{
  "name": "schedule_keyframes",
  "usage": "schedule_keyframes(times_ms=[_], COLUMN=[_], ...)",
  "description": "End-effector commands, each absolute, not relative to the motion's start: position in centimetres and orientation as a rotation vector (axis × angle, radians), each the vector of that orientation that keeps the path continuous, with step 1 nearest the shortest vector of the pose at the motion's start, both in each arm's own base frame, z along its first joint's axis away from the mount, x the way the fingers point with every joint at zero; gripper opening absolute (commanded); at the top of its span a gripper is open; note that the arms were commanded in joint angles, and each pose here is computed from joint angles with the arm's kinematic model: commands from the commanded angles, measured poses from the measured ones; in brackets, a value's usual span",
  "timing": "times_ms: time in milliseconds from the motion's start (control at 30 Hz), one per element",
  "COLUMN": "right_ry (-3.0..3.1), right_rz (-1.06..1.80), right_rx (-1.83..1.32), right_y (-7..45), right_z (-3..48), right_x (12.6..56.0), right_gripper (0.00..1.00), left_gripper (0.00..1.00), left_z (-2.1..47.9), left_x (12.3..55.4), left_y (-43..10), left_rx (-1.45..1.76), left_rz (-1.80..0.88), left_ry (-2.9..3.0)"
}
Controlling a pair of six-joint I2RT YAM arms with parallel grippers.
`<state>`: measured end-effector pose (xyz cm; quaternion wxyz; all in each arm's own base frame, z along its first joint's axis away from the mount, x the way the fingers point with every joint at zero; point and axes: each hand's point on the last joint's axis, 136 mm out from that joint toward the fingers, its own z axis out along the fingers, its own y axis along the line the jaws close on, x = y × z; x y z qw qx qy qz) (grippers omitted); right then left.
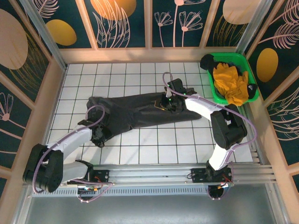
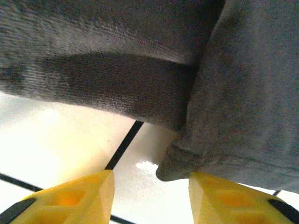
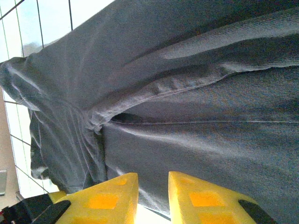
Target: Fold and stack the t-shirts
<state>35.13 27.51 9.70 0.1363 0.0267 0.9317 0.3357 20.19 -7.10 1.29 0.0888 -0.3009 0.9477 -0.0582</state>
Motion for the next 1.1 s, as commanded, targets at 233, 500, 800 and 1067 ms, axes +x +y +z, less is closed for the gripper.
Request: schedule_keyframes(times_ms=[233,500,800,1067], right_ry=[2.674,2.678,2.683,2.686], right_rz=[0.99,0.989,0.992,0.974], right_rx=[0.04,0.04,0.048,0.06], right_y=[27.6,27.6,27.7,27.6], right_z=[10.9,10.7,10.4,10.4], right_x=[34.5,34.5,34.8,34.9], right_gripper=[0.25,0.25,0.25,0.25], left_gripper=[0.26,0.28,0.25,0.07], left_z=[2.4,4.3,2.5,1.6], left_x=[24.9,25.1,23.3,22.8], left_y=[-8.0,-7.5,-7.4,-7.6], left_rx=[-0.92,-0.888,-0.911,-0.895], left_rz=[-0.297,-0.257,-0.23,-0.211], left_ry=[2.629,2.617,2.696,2.75])
